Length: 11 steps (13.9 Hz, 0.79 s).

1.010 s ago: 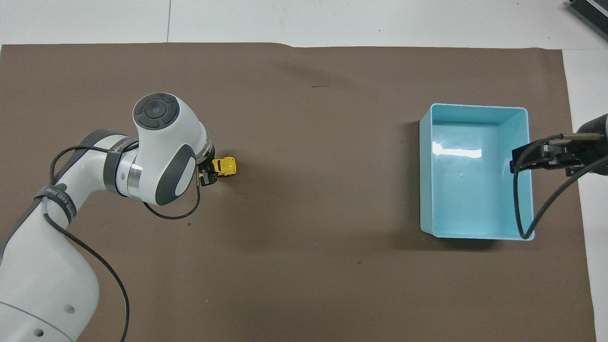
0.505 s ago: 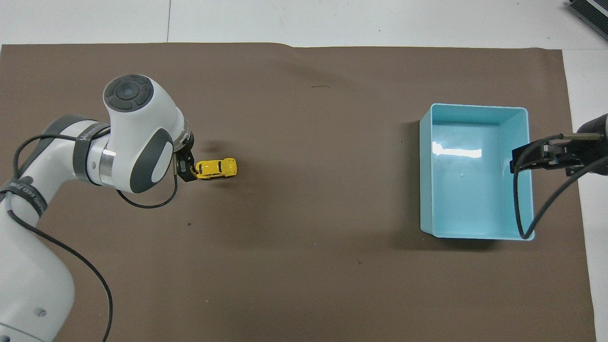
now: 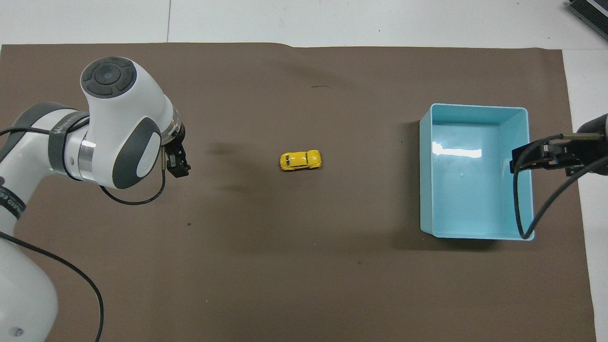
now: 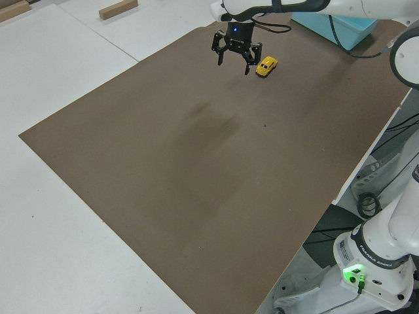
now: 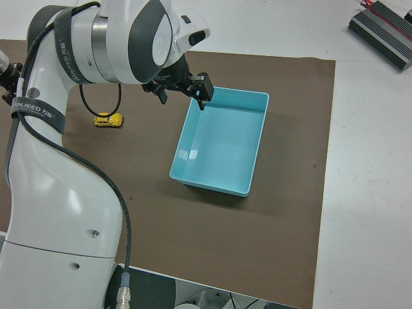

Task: Wind up and store yellow beetle car
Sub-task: 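Lift the left gripper away as the car rolls toward the box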

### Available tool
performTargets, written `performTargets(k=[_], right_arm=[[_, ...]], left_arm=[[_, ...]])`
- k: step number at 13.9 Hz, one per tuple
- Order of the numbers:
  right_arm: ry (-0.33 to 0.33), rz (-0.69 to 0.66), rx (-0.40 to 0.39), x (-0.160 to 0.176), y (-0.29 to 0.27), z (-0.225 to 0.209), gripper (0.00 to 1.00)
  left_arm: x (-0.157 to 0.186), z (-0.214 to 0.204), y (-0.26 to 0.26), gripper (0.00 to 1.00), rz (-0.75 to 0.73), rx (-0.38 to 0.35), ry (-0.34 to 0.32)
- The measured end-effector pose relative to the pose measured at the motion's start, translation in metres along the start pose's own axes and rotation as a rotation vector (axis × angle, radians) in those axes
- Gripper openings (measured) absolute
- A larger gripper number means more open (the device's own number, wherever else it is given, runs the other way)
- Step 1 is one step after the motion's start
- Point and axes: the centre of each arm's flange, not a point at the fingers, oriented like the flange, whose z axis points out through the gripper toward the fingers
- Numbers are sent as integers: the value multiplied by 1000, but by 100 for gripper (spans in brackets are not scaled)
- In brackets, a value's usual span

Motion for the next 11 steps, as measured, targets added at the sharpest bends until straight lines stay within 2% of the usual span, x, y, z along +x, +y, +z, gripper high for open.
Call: performTargets(k=[6,11], right_arm=[[0,0,0,0,0,0,100],[0,0,0,0,0,0,100]], left_arm=[[2,-8,6,100,49,-41,8],[24,-25,26,100,170,-102,-12]])
